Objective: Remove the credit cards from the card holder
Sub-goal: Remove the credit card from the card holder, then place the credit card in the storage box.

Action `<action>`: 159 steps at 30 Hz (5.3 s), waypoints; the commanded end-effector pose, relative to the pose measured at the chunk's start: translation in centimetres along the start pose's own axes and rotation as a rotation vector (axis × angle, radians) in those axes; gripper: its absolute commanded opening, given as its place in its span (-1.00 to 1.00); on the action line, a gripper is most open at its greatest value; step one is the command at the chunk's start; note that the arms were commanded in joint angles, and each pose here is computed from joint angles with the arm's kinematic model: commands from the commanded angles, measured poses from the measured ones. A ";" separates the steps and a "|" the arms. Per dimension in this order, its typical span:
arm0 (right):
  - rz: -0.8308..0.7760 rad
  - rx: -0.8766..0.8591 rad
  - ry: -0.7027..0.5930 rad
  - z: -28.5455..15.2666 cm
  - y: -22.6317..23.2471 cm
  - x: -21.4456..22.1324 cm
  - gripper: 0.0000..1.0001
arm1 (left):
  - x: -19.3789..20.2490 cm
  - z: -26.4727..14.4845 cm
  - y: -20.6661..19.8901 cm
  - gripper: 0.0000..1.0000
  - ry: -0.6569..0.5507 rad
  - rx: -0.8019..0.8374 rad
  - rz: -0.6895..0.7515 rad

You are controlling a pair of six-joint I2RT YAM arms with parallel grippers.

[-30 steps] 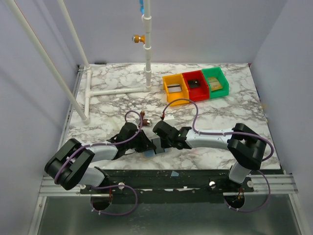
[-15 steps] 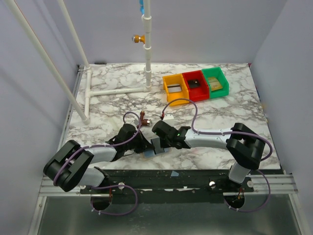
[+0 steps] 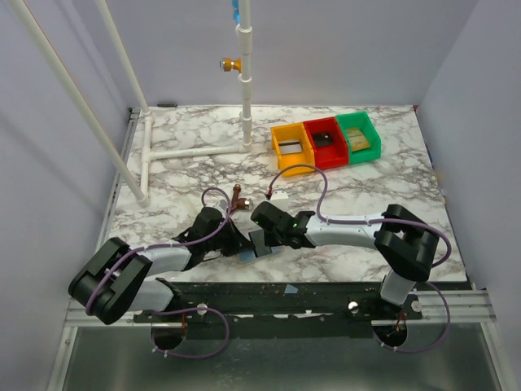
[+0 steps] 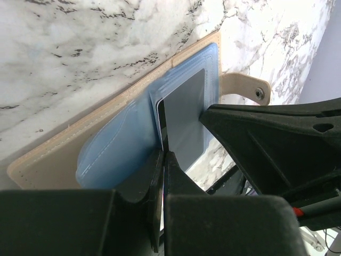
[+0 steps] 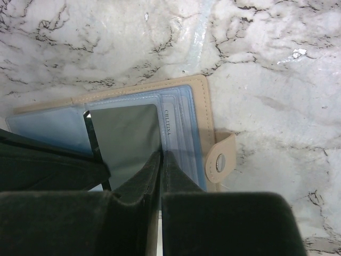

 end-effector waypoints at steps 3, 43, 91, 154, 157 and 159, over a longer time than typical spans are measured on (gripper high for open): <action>-0.063 0.122 0.152 1.5 -2.9 5.2 -0.92 | 0.6 -0.6 -0.5 -1.00 0.042 0.046 0.036; -0.097 0.205 0.092 0.6 -4.3 3.3 -0.92 | 0.1 -0.9 0.1 -1.00 0.036 -0.009 0.056; -0.089 0.165 0.049 -0.1 -2.9 1.1 -0.93 | -0.9 -5.1 1.4 -1.00 -0.065 -0.101 0.112; 0.495 0.363 -0.487 -21.7 -20.6 -6.3 1.00 | -9.3 -1.9 -28.0 -1.00 -0.160 -0.058 0.862; 0.516 0.376 -0.502 -22.7 -21.3 -6.0 1.00 | -11.0 -0.7 -30.4 -1.00 -0.190 -0.074 0.923; 0.525 0.386 -0.501 -23.2 -21.6 -5.6 1.00 | -12.1 0.4 -31.7 -1.00 -0.210 -0.088 0.972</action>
Point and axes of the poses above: each gripper's point midway between its finger pads, its own z axis out along the fingers, its own y axis along the line the jaws close on, x = y × z, the point moved 1 cm from there along -z, back along the fingers, and after that the axes turned 10 degrees about -z, right-handed, at the moved point
